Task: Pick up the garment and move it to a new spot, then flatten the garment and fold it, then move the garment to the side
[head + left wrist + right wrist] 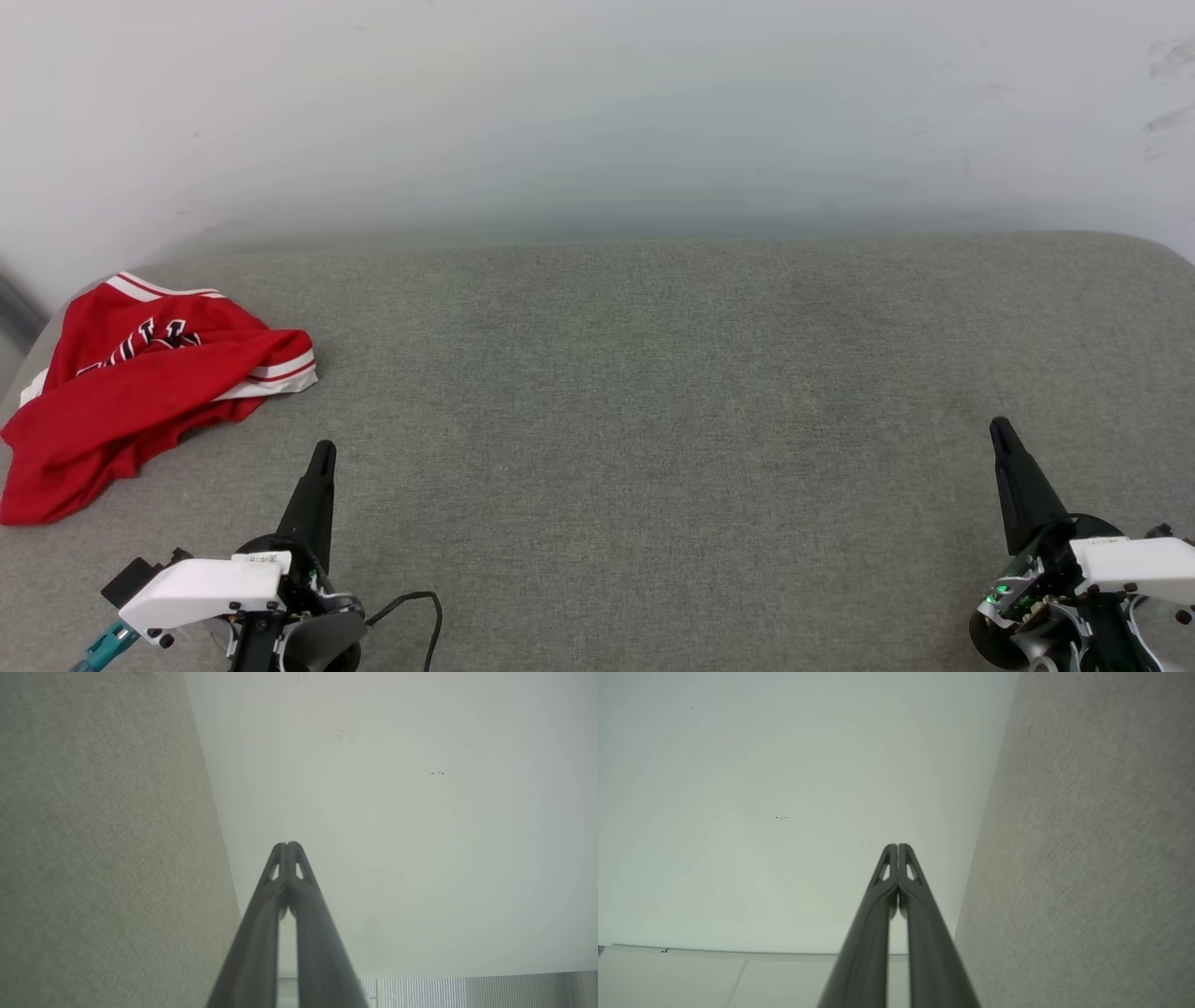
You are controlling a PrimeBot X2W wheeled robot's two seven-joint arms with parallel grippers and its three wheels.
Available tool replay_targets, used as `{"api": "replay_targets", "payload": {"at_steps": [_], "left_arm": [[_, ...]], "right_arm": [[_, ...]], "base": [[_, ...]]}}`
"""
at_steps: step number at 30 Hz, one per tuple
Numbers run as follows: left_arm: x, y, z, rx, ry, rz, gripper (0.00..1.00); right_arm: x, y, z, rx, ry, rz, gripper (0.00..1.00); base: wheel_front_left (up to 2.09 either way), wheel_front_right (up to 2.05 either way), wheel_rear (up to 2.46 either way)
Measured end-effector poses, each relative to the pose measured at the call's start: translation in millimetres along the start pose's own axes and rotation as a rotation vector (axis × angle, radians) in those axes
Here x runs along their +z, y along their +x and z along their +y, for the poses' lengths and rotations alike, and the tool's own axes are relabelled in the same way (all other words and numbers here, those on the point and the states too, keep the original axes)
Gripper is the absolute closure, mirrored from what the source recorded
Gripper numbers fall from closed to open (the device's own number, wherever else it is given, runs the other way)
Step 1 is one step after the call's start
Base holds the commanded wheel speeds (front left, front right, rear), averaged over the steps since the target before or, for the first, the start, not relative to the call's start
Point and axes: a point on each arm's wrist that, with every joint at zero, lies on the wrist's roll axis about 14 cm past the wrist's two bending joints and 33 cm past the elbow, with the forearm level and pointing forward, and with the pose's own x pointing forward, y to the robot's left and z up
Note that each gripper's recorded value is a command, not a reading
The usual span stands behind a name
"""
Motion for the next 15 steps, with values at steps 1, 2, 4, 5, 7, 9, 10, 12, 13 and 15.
{"api": "replay_targets", "payload": {"at_steps": [1,2,4,5,7,9,10,12,13,15], "left_arm": [[-0.1,0.0,-0.1,0.0,0.0,0.0,1.0],[-0.1,0.0,0.0,0.0,0.0,0.0,1.0],[-0.1,0.0,0.0,0.0,0.0,0.0,1.0],[-0.1,0.0,0.0,0.0,0.0,0.0,1.0],[-0.1,0.0,0.0,0.0,0.0,0.0,1.0],[-0.1,0.0,0.0,0.0,0.0,0.0,1.0],[-0.1,0.0,0.0,0.0,0.0,0.0,1.0],[-0.1,0.0,0.0,0.0,0.0,0.0,1.0],[-0.1,0.0,0.0,0.0,0.0,0.0,1.0],[-0.1,0.0,0.0,0.0,0.0,0.0,1.0]], "right_arm": [[0.0,0.0,0.1,0.0,0.0,0.0,1.0],[0.0,0.0,0.0,0.0,0.0,0.0,1.0],[0.0,0.0,0.0,0.0,0.0,0.0,1.0],[0.0,0.0,0.0,0.0,0.0,0.0,1.0],[0.0,0.0,0.0,0.0,0.0,0.0,1.0],[0.0,0.0,0.0,0.0,0.0,0.0,1.0],[0.0,0.0,0.0,0.0,0.0,0.0,1.0],[0.0,0.0,0.0,0.0,0.0,0.0,1.0],[0.0,0.0,0.0,0.0,0.0,0.0,1.0],[0.0,0.0,0.0,0.0,0.0,0.0,1.0]], "base": [[0.0,0.0,0.0],[0.0,0.0,0.0],[0.0,0.0,0.0],[0.0,0.0,0.0],[0.0,0.0,0.0],[0.0,0.0,0.0],[0.0,0.0,0.0],[0.0,0.0,0.0],[0.0,0.0,0.0],[0.0,0.0,0.0]]}}
